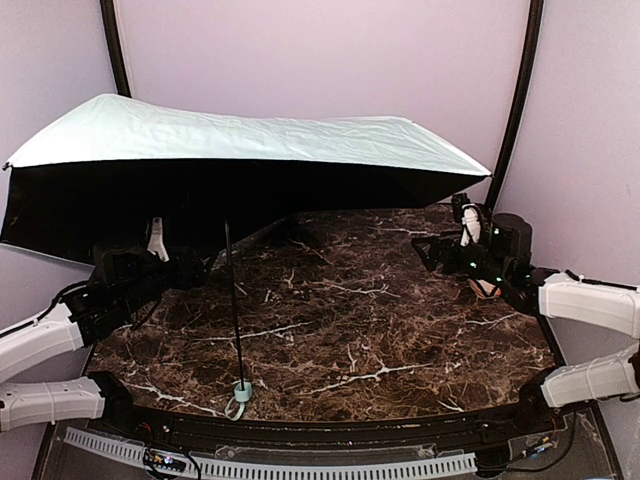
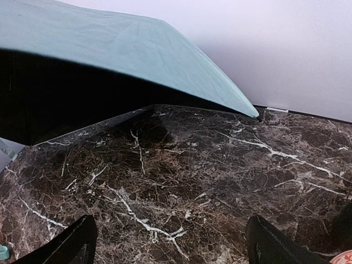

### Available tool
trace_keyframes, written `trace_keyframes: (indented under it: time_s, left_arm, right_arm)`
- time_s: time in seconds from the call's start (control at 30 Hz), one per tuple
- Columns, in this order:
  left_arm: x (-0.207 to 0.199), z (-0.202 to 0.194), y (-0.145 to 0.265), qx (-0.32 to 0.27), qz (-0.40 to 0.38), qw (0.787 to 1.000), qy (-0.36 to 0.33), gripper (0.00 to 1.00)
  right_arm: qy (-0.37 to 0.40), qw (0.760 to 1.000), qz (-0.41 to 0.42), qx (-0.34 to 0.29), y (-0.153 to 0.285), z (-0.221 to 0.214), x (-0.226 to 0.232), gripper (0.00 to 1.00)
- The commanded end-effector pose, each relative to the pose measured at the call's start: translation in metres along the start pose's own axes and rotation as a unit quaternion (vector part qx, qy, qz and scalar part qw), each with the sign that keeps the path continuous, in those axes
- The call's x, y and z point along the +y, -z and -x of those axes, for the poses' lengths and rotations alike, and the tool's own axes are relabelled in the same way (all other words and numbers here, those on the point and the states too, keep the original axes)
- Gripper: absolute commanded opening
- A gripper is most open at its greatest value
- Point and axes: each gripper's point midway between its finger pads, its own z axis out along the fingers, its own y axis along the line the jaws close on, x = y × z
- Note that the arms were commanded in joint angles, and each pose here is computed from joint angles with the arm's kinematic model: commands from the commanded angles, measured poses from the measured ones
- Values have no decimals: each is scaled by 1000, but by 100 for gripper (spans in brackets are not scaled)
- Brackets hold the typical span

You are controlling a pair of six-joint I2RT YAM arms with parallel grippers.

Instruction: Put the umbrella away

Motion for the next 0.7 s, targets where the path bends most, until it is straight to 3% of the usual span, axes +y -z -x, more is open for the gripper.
trace_keyframes:
  time_s: [0.0,0.17,0.37,0.6,0.67]
  left_arm:
    - [-18,52,20,-59,-23,998,-3,83]
    - [-51,49,18,-28,-91,995,-15,82]
    - [-30,10,10,12,-56,998,7,87]
    - [-8,-22,12,38,-15,998,47,74]
    - [-19,-37,11,50,-45,996,60,68]
  right_arm:
    - [11,1000,6,-14,-5,14,7,95]
    - [11,1000,7,-10,-10,14,9,95]
    - [15,1000,11,0,-13,10,14,94]
    - [17,1000,14,7,-17,4,18,94]
    - [17,1000,15,7,-18,4,19,94]
